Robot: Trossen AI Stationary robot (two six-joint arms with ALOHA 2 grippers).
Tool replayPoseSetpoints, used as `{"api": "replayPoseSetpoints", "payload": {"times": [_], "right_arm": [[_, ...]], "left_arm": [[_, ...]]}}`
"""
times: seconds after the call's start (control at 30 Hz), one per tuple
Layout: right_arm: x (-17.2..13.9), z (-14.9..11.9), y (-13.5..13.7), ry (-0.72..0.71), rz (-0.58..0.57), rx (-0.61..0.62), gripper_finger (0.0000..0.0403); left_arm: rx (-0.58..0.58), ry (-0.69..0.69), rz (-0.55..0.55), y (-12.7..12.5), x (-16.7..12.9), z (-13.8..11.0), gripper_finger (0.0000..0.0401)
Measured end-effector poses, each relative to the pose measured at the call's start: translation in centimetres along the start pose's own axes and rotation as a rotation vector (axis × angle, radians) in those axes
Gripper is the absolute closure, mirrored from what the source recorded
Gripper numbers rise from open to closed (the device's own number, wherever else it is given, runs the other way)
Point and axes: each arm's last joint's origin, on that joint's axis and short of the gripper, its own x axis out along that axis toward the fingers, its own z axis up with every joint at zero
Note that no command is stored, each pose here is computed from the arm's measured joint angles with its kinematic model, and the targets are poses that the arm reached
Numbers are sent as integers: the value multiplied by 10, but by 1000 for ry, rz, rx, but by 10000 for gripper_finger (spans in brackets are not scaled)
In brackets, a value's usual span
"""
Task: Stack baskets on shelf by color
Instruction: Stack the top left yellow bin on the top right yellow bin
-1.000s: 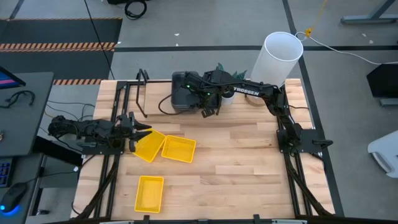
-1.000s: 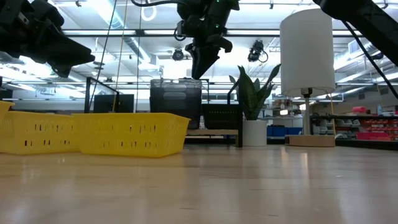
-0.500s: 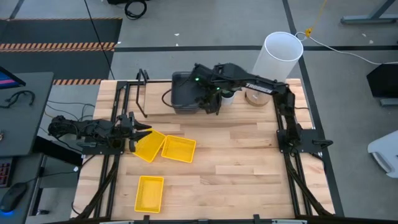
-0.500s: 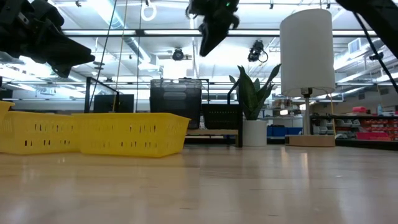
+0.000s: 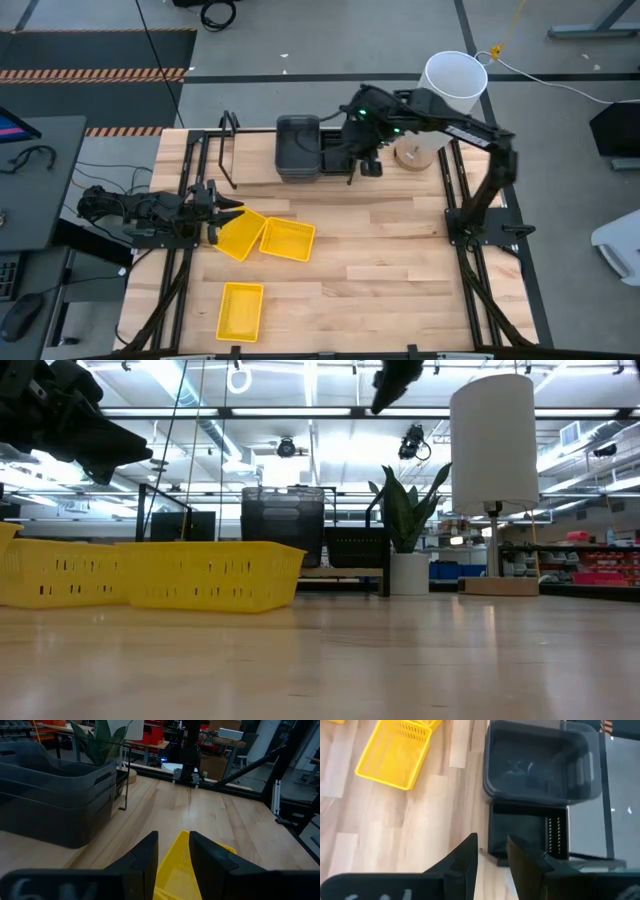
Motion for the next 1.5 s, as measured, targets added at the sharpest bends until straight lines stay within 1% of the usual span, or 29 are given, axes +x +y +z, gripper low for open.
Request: {"api": "replayPoseSetpoints", "payload": {"times": [0.07, 0.3, 0.53, 0.6, 0.77, 0.93, 1.07, 1.23, 1.37, 1.5], "right_arm": [[-3, -11, 6, -18, -4, 17, 293], [-4, -56, 38, -94, 4, 83, 293], [-8, -96, 67, -237, 12, 149, 294], [-10, -107, 73, -274, -6, 161, 294], [-18, -132, 83, -399, -45, 203, 294], [-15, -155, 93, -573, -38, 209, 294], [-6, -175, 99, -680, -32, 230, 294], [-3, -199, 107, -819, 10, 248, 294], [-3, -218, 113, -913, 27, 264, 294], [3, -235, 116, -982, 8, 300, 294]], "left_arm": [[0, 0, 0, 0, 0, 0, 284], [0, 0, 0, 0, 0, 0, 284], [0, 0, 0, 0, 0, 0, 284], [0, 0, 0, 0, 0, 0, 284], [0, 0, 0, 0, 0, 0, 284], [0, 0, 0, 0, 0, 0, 284], [0, 0, 0, 0, 0, 0, 284], [0, 0, 0, 0, 0, 0, 284], [0, 0, 0, 0, 0, 0, 284], [0, 0, 0, 0, 0, 0, 284]]}}
